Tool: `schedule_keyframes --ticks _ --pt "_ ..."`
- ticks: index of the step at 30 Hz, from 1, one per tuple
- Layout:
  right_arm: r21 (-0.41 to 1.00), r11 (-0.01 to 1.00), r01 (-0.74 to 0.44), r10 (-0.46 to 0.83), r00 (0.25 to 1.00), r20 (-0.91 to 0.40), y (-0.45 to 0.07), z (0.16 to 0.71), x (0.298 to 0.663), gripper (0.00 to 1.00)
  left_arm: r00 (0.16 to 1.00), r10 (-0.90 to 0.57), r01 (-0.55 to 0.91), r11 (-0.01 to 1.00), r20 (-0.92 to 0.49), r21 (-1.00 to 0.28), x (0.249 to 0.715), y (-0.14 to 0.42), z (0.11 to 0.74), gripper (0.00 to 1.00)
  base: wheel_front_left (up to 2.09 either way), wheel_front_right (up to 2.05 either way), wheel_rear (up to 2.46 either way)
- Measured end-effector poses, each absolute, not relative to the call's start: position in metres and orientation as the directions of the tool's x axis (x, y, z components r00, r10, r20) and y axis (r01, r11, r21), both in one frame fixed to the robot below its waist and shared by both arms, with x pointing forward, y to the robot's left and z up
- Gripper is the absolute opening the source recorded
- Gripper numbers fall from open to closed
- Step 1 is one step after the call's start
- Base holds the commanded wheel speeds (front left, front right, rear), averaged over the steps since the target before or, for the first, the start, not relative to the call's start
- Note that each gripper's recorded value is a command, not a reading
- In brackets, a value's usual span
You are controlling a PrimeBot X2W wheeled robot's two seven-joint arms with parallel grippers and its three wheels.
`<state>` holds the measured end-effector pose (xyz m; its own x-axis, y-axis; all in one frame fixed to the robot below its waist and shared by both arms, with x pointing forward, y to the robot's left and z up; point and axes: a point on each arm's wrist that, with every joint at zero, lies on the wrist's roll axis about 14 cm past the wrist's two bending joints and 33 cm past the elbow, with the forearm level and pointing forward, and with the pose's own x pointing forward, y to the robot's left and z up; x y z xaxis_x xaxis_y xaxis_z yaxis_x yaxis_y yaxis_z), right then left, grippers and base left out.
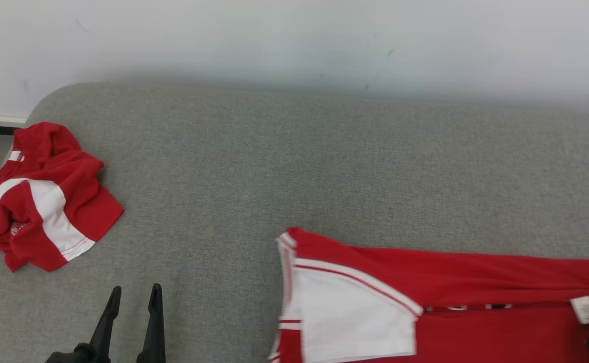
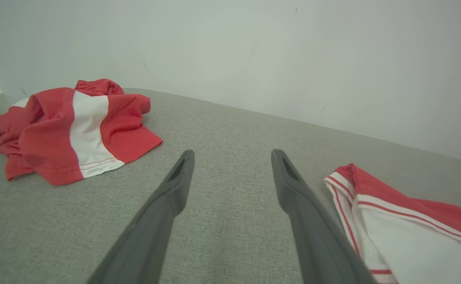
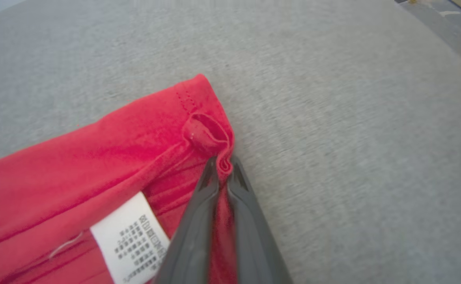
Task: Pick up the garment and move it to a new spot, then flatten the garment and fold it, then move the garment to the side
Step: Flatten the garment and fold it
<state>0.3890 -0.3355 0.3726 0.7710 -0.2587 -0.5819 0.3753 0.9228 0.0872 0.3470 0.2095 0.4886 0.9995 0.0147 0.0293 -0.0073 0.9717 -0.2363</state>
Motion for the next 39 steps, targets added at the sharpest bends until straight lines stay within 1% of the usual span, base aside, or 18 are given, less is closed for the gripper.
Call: schedule_keyframes --ticks 5,9,11,13,14,16,19,21,24,25,27,30,33,39 --pt "0.048 0.888 0.457 -0.361 0.760 -0.541 -0.384 0.382 0.384 0.00 1.000 0.004 0.002 0.971 0.023 -0.239 0.351 0.206 0.486 1.00 0.00 0.00 0.00" --pt "0.013 0.869 0.494 -0.431 0.771 -0.468 -0.413 0.403 0.385 0.00 1.000 -0.004 0.009 0.970 0.024 -0.242 0.353 0.203 0.486 1.00 0.00 0.00 0.00" --pt "0.003 0.868 0.496 -0.448 0.787 -0.425 -0.418 0.415 0.392 0.00 1.000 -0.006 0.012 0.970 0.028 -0.243 0.353 0.202 0.487 1.00 0.00 0.00 0.00" --pt "0.009 0.881 0.473 -0.431 0.809 -0.400 -0.410 0.424 0.403 0.00 1.000 -0.005 0.013 0.970 0.031 -0.244 0.353 0.202 0.488 1.00 0.00 0.00 0.00" --pt "0.030 0.889 0.457 -0.409 0.822 -0.395 -0.401 0.427 0.410 0.00 0.999 -0.004 0.012 0.969 0.034 -0.245 0.353 0.202 0.489 1.00 0.00 0.00 0.00" --pt "0.088 0.917 0.388 -0.327 0.861 -0.389 -0.364 0.428 0.427 0.00 0.999 0.000 0.009 0.969 0.040 -0.247 0.352 0.203 0.491 1.00 0.00 0.00 0.00" --pt "0.170 0.957 0.235 -0.150 0.902 -0.405 -0.291 0.426 0.440 0.00 0.999 0.011 0.002 0.969 0.049 -0.247 0.349 0.206 0.494 1.00 0.00 0.00 0.00" --pt "0.237 0.963 0.127 -0.017 0.909 -0.416 -0.241 0.424 0.436 0.00 0.998 0.016 -0.003 0.969 0.055 -0.245 0.347 0.208 0.496 1.00 0.00 0.00 0.00" --pt "0.315 0.949 -0.008 0.146 0.897 -0.417 -0.176 0.427 0.417 0.00 0.997 0.027 -0.009 0.970 0.068 -0.244 0.345 0.209 0.500 1.00 0.00 0.00 0.00" --pt "0.315 0.949 -0.008 0.146 0.897 -0.417 -0.176 0.427 0.417 0.00 0.997 0.027 -0.009 0.970 0.068 -0.244 0.345 0.209 0.500 1.00 0.00 0.00 0.00" --pt "0.329 0.941 -0.083 0.224 0.879 -0.420 -0.144 0.434 0.401 0.00 0.997 0.033 -0.016 0.969 0.063 -0.247 0.341 0.210 0.499 1.00 0.00 0.00 0.00" --pt "0.327 0.930 -0.168 0.300 0.862 -0.409 -0.121 0.453 0.384 0.00 0.997 0.038 -0.020 0.968 0.064 -0.251 0.339 0.210 0.499 1.00 0.00 0.00 0.00" --pt "0.394 0.892 -0.223 0.381 0.840 -0.386 -0.101 0.464 0.370 0.00 0.997 0.039 -0.022 0.966 0.064 -0.257 0.338 0.209 0.499 1.00 0.00 0.00 0.00" --pt "0.440 0.851 -0.287 0.460 0.812 -0.358 -0.075 0.471 0.364 0.00 0.997 0.048 -0.030 0.964 0.060 -0.263 0.333 0.209 0.498 1.00 0.00 0.00 0.00"
